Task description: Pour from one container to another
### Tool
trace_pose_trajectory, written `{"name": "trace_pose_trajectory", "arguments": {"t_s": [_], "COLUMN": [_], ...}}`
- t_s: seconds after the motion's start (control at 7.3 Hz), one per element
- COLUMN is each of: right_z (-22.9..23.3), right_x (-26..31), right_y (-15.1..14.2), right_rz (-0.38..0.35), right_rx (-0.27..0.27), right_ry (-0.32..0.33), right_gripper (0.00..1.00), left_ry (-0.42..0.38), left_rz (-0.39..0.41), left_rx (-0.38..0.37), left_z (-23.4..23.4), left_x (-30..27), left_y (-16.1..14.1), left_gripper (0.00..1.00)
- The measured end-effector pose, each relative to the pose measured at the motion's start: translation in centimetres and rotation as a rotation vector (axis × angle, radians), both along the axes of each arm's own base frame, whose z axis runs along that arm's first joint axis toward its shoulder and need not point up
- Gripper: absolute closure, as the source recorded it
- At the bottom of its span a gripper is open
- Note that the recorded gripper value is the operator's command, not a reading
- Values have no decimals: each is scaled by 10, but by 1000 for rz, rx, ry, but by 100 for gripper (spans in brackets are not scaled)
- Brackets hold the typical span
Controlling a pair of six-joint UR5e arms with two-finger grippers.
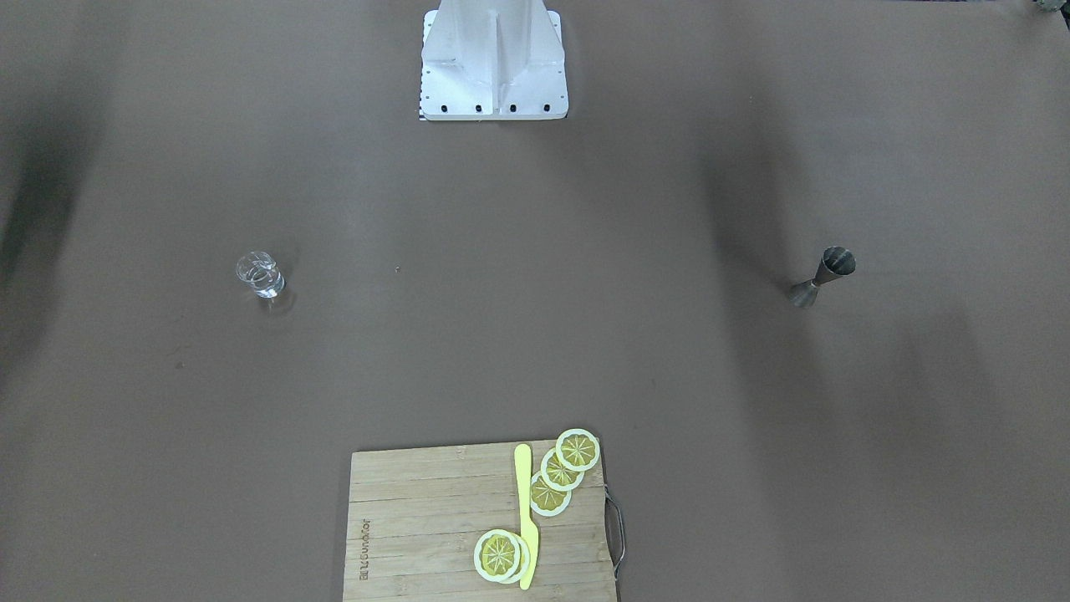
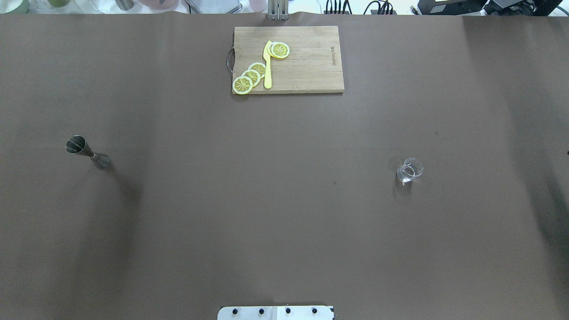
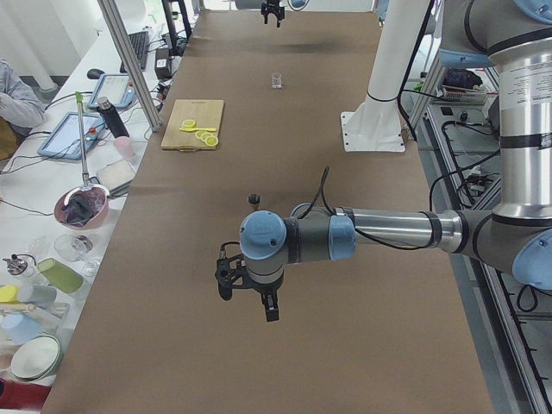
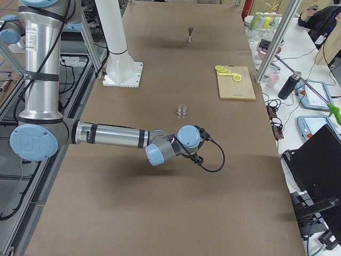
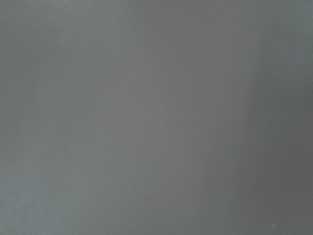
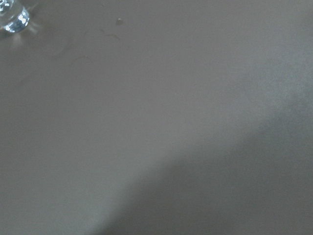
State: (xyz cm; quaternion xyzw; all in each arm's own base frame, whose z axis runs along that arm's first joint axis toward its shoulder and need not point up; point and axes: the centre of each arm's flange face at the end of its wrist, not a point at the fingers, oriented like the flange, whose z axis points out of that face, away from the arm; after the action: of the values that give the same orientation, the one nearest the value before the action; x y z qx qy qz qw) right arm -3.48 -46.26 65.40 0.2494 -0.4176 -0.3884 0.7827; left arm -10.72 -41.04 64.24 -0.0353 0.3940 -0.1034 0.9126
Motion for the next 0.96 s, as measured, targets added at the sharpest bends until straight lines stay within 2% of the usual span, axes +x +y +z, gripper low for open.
{"name": "trace_pose_trajectory", "arguments": {"t_s": [0.27, 0.68, 0.82, 0.96], "right_z": [3, -37, -49, -58], "right_x": [1, -11, -20, -29], "right_y": [-2, -38, -50, -60], "right_rz": [-36, -59, -78, -91], "right_rx": [54, 154, 176, 174], "right_ry": [-2, -11, -13, -14], "right_gripper": [0, 0, 0, 0], "left_ry": [0, 0, 0, 2], "left_rz": [0, -1, -1, -1], "left_rx": [-2, -3, 0, 4], "left_z": [1, 1, 0, -3], "left_x": [0, 0, -1, 0], "left_y": [0, 1, 1, 1], "left_gripper": [2, 2, 2, 2]}}
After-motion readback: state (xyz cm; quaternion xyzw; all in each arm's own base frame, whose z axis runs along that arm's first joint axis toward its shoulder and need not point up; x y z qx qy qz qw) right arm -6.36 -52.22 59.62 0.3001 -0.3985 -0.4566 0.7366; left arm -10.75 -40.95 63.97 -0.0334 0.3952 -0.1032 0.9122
